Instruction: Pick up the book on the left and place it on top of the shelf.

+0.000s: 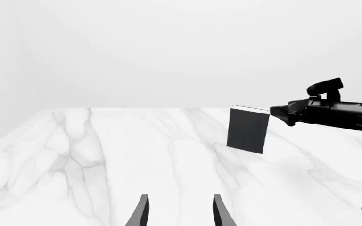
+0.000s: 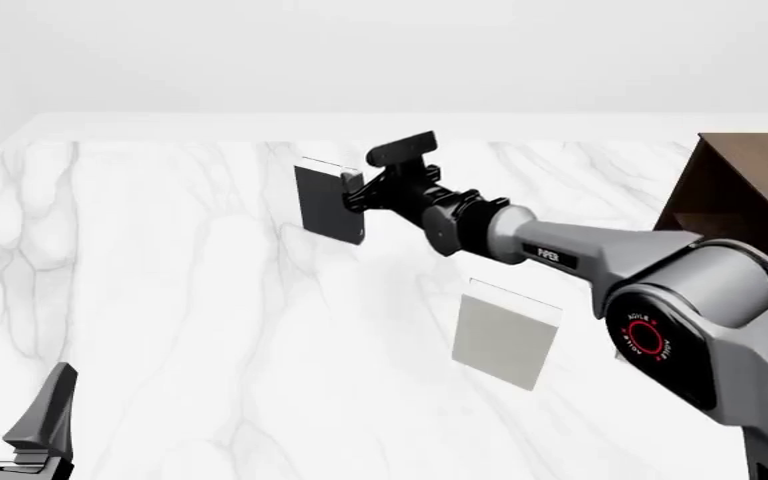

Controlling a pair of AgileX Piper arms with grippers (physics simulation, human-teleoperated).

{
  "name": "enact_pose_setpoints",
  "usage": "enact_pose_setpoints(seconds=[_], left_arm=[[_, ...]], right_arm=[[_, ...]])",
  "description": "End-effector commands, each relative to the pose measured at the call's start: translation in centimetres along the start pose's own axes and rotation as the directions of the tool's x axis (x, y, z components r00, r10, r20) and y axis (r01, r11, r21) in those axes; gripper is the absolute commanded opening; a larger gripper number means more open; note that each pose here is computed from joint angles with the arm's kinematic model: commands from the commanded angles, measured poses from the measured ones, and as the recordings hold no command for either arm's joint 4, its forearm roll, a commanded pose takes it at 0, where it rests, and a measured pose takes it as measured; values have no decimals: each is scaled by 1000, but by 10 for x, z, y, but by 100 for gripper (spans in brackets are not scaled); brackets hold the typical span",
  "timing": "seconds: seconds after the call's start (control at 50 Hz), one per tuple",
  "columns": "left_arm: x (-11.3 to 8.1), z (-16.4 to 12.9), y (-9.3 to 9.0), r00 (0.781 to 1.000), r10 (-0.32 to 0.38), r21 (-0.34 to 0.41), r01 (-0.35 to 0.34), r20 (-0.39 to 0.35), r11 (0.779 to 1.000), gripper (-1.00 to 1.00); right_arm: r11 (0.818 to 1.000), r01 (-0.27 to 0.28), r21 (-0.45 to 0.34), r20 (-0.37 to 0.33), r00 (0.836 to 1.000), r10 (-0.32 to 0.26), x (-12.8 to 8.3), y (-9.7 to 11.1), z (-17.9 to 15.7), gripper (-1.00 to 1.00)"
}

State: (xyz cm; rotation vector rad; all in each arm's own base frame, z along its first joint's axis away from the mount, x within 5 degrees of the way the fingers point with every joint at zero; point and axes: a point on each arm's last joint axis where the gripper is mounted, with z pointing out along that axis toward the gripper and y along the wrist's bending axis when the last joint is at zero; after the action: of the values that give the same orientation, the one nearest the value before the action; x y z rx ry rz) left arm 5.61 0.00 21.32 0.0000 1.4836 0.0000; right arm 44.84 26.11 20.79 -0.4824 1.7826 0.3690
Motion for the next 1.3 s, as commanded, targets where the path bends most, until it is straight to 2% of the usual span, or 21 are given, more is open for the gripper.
enact_pose_setpoints(seconds=[0.02,0.44,1.3], left_arm=[[0,0,0,1000,0,0,0,0,1000,100],[0,0,0,1000,0,0,0,0,1000,100],[0,0,0,1000,0,0,0,0,1000,100]], right_arm=[[1000,-7,-2,-16,1000,7,10,1,10,100],[1000,-19,0,-41,999,19,26,0,27,100],[1000,-30,-4,-60,998,30,42,4,49,100]])
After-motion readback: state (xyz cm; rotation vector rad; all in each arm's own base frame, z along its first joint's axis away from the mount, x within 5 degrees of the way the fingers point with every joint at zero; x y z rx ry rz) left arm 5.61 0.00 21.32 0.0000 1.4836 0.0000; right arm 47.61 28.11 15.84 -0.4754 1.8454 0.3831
